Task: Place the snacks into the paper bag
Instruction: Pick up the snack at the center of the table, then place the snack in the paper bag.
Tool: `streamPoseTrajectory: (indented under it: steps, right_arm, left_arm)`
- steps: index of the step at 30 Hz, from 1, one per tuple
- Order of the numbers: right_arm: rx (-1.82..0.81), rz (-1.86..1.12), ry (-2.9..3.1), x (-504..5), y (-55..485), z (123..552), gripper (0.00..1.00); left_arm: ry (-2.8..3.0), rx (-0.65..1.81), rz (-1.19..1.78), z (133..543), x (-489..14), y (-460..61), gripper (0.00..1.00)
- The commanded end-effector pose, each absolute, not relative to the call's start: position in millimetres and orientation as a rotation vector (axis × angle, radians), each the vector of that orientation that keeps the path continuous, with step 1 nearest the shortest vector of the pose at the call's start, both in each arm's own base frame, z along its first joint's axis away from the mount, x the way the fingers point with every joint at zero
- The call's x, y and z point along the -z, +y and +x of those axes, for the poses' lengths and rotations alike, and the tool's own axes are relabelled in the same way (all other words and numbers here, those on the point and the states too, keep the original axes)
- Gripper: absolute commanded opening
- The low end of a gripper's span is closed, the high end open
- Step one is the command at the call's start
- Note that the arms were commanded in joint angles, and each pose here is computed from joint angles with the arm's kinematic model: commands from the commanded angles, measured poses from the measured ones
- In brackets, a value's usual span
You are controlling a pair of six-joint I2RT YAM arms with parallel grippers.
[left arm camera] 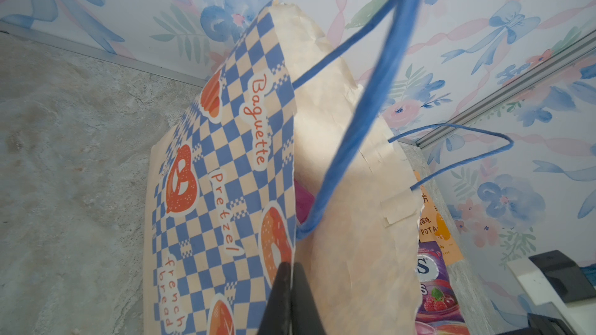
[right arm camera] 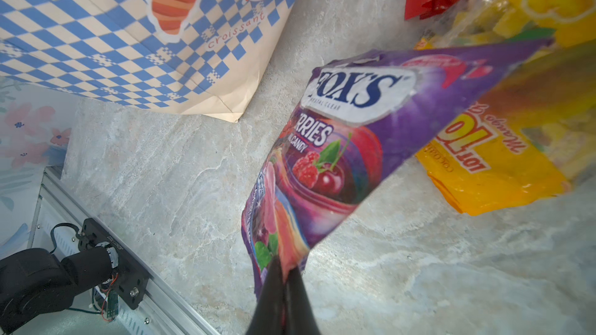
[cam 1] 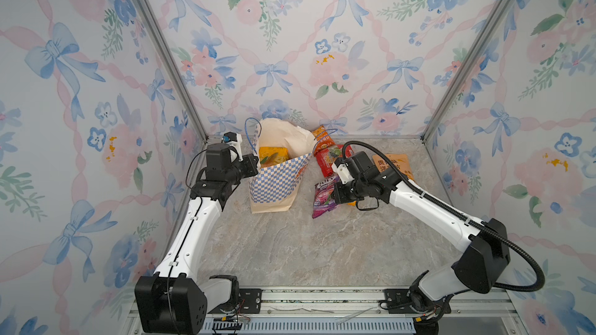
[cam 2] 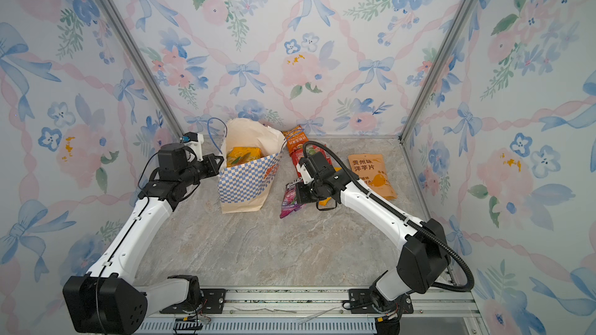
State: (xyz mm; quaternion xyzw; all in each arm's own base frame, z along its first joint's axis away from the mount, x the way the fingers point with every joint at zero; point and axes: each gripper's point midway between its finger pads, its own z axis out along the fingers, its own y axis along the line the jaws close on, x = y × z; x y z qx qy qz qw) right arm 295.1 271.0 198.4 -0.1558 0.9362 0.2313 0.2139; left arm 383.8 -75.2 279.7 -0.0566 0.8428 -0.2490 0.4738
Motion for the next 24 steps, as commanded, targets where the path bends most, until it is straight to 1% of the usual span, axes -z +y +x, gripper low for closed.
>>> streamPoseTrajectory:
  steps: [1,11,18,24]
  right_arm:
    - [-0.68,-0.488,2.481,-253.1,267.5,295.5,0.0]
    - [-0.678,-0.62,2.255,-361.9,280.4,309.4,0.0]
    - [-0.724,-0.651,2.079,-425.8,298.3,316.2,0.0]
    - [-0.711,-0.646,2.035,-436.5,320.3,341.6,0.0]
  left_arm:
    - [2.055,0.614,-0.123,377.7,-281.2,-75.7,0.0]
    - [2.061,0.616,-0.137,377.9,-279.0,-75.1,0.0]
    - [2.046,0.631,-0.137,379.5,-286.3,-76.8,0.0]
    - [2.038,0.64,-0.135,379.1,-290.9,-79.3,0.0]
